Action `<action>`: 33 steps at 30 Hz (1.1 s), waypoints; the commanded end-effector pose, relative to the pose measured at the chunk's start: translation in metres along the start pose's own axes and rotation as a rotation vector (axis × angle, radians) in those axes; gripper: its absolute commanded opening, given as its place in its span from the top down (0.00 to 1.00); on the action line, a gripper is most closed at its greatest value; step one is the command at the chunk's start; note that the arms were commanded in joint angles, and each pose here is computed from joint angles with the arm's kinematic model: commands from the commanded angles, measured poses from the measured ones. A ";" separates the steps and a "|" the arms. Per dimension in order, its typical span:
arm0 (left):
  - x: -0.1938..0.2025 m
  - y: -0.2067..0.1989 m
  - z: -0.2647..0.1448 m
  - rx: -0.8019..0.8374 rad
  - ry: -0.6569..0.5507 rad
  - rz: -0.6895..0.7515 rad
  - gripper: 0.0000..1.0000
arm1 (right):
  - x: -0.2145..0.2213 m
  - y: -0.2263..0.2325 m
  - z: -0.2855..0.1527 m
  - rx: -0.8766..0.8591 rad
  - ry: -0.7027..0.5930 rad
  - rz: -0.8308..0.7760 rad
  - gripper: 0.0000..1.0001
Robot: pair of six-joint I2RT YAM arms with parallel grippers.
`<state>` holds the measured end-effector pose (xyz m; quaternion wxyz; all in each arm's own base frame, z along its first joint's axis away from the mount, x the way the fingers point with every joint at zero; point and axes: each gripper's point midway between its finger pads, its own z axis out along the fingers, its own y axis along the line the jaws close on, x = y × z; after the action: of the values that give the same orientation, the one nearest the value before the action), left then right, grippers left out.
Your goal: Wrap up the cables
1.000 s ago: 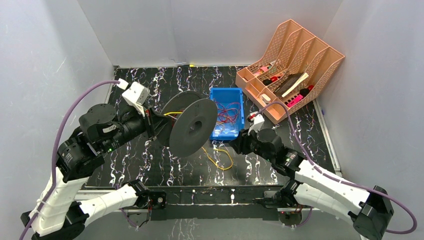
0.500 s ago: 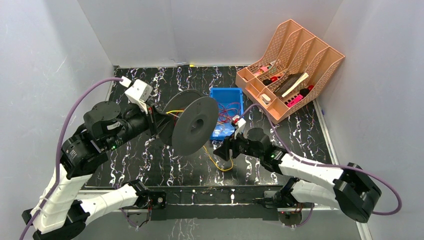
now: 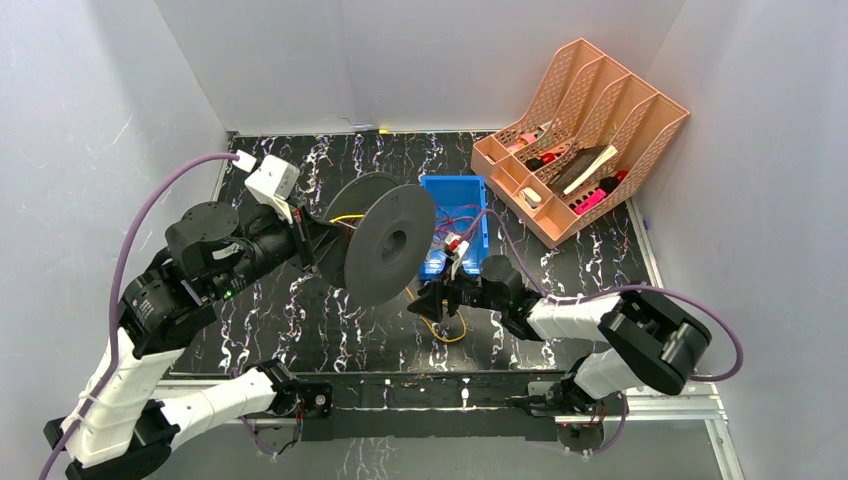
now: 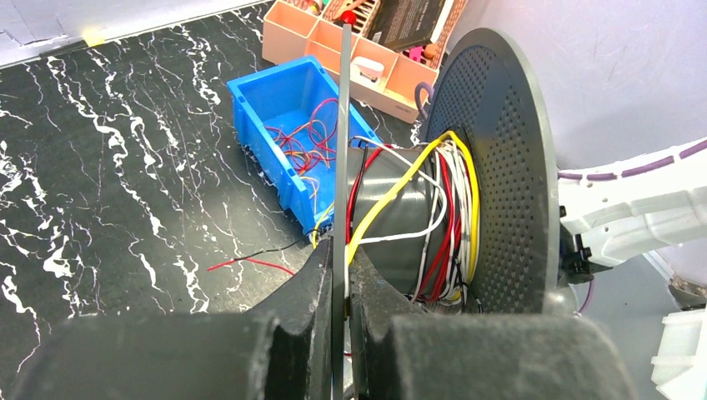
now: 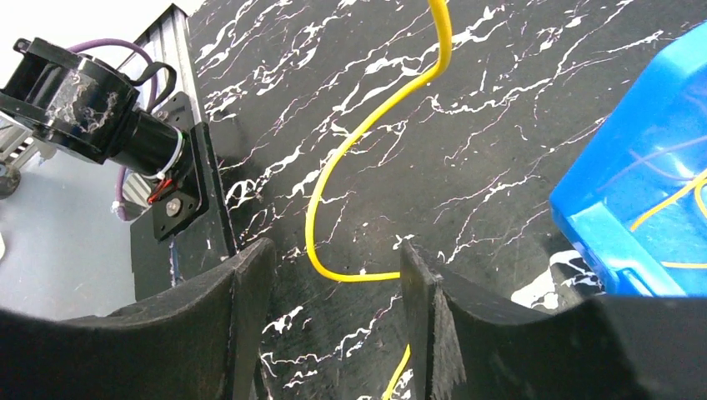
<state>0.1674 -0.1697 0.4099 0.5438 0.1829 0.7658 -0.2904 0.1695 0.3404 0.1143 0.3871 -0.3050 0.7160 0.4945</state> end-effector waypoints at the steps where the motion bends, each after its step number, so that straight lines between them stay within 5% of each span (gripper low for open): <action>1: -0.044 -0.008 -0.013 0.022 -0.176 -0.055 1.00 | -0.021 0.018 0.006 -0.102 -0.111 -0.048 0.39; 11: -0.046 -0.002 -0.011 -0.008 -0.225 -0.104 1.00 | -0.003 0.021 0.016 -0.121 -0.098 -0.028 0.66; 15: -0.049 0.007 -0.012 -0.048 -0.272 -0.126 1.00 | 0.007 0.028 0.016 -0.140 -0.083 -0.013 0.98; 19: -0.051 0.023 -0.010 -0.128 -0.321 -0.151 1.00 | 0.029 0.038 0.006 -0.114 -0.049 -0.012 1.00; 24: -0.032 0.075 0.013 -0.423 -0.308 -0.104 1.00 | 0.032 0.114 -0.014 -0.152 -0.019 -0.120 1.00; 30: 0.019 0.113 0.044 -0.633 -0.115 0.063 1.00 | -0.040 0.221 -0.030 -0.235 -0.073 -0.291 1.00; 33: 0.040 0.118 0.051 -0.651 -0.019 0.110 1.00 | -0.066 0.239 -0.033 -0.215 -0.079 -0.331 1.00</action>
<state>0.2554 -0.1238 0.3272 0.5863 0.0479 0.8078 -0.0376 -0.0074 0.3871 0.2349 0.4071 -0.4364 0.5980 0.5350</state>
